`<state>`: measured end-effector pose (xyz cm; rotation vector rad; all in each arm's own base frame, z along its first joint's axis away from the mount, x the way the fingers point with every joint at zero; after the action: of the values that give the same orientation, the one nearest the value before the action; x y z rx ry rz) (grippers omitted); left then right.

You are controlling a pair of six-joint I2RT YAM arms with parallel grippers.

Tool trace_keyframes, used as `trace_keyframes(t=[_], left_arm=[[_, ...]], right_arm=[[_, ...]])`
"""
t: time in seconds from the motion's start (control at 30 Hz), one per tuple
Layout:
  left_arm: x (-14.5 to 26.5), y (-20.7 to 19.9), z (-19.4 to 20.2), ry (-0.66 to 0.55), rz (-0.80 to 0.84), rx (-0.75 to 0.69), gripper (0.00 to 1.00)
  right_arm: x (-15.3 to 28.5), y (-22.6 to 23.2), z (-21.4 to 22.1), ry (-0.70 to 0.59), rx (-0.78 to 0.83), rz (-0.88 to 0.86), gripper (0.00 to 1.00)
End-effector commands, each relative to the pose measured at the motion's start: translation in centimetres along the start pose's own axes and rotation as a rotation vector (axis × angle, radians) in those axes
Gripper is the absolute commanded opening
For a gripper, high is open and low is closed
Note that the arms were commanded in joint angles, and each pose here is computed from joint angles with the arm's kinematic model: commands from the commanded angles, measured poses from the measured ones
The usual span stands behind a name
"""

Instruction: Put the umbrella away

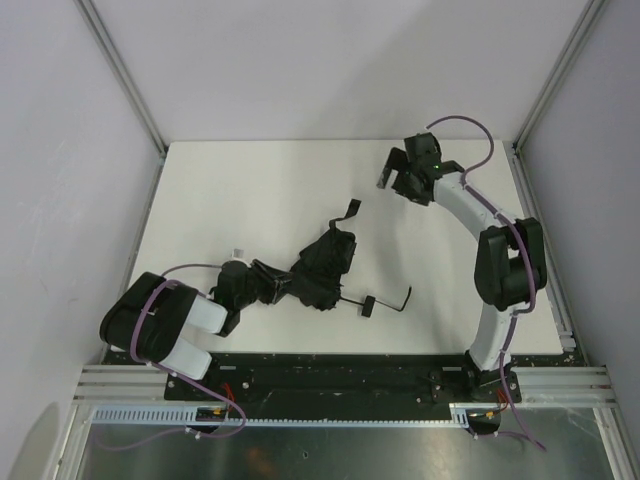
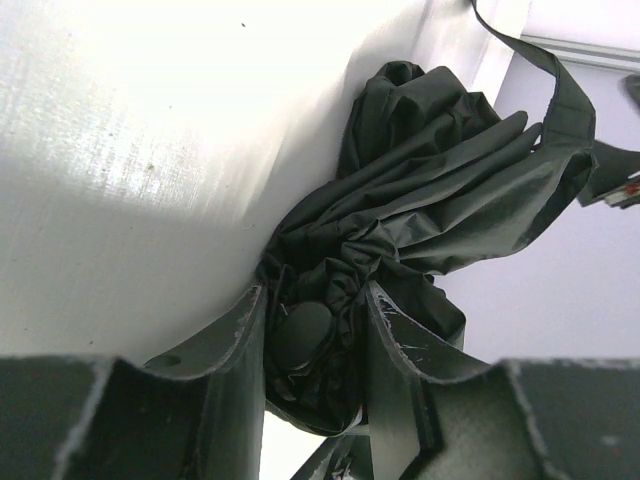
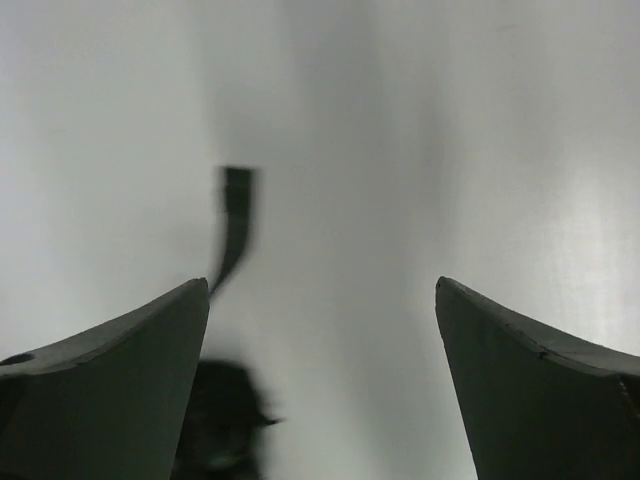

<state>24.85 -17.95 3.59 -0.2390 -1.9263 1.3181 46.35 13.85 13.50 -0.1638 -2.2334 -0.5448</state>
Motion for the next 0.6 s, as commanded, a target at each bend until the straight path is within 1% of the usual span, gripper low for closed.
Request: trace_keyframes(t=[0.0, 0.07, 0.1, 0.17, 0.2, 0.23, 0.3, 0.33, 0.37, 0.47, 0.5, 0.57], left_arm=[[0.7, 4.2, 1.6, 0.054, -0.163, 0.022, 0.0], [0.7, 4.3, 1.7, 0.06, -0.169, 0.029, 0.0], [0.7, 4.4, 1.8, 0.064, -0.172, 0.033, 0.0], [0.6, 4.4, 1.9, 0.071, -0.174, 0.039, 0.0], [0.6, 4.3, 1.9, 0.075, -0.172, 0.042, 0.0], [0.6, 4.2, 1.9, 0.077, -0.17, 0.044, 0.0], [0.7, 4.2, 2.0, 0.082, -0.174, 0.052, 0.0], [0.7, 4.3, 2.1, 0.085, -0.18, 0.058, 0.0], [0.7, 4.4, 2.1, 0.089, -0.19, 0.064, 0.0], [0.8, 5.2, 2.5, 0.12, -0.255, 0.091, 0.0], [0.8, 5.3, 2.6, 0.135, -0.273, 0.098, 0.0], [0.7, 5.3, 2.7, 0.151, -0.298, 0.101, 0.0]], right_arm=[[2.3, 9.2, 3.2, 0.154, -0.291, -0.265, 0.99], [1.5, 11.1, 4.8, 0.209, -0.327, -0.279, 0.99], [1.2, 11.9, 5.5, 0.23, -0.321, -0.285, 0.99], [1.4, 13.3, 6.4, 0.236, -0.241, -0.327, 0.98], [2.2, 14.1, 6.7, 0.198, -0.158, -0.353, 0.98], [3.1, 14.7, 7.0, 0.132, -0.04, -0.381, 0.98], [5.3, 15.0, 7.1, -0.083, 0.239, -0.397, 0.99], [6.4, 14.8, 7.6, -0.166, 0.391, -0.405, 0.99], [7.8, 14.5, 8.0, -0.236, 0.507, -0.404, 0.99], [11.1, 13.1, 11.2, -0.331, 0.819, -0.418, 0.99], [12.1, 12.7, 13.1, -0.331, 0.935, -0.445, 0.99], [14.2, 12.7, 17.1, -0.325, 1.101, -0.517, 0.99]])
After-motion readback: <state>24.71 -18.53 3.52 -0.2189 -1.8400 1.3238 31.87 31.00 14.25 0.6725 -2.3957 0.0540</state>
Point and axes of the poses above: each gripper's point midway between its finger pads, its own x axis back along the fingers, its own y axis along the line the jaws close on, z = x × y, the point moved 2 cm from there along x, back along the fingers, and after that the axes turned 8 degrees about -x, right-handed, at the moved point
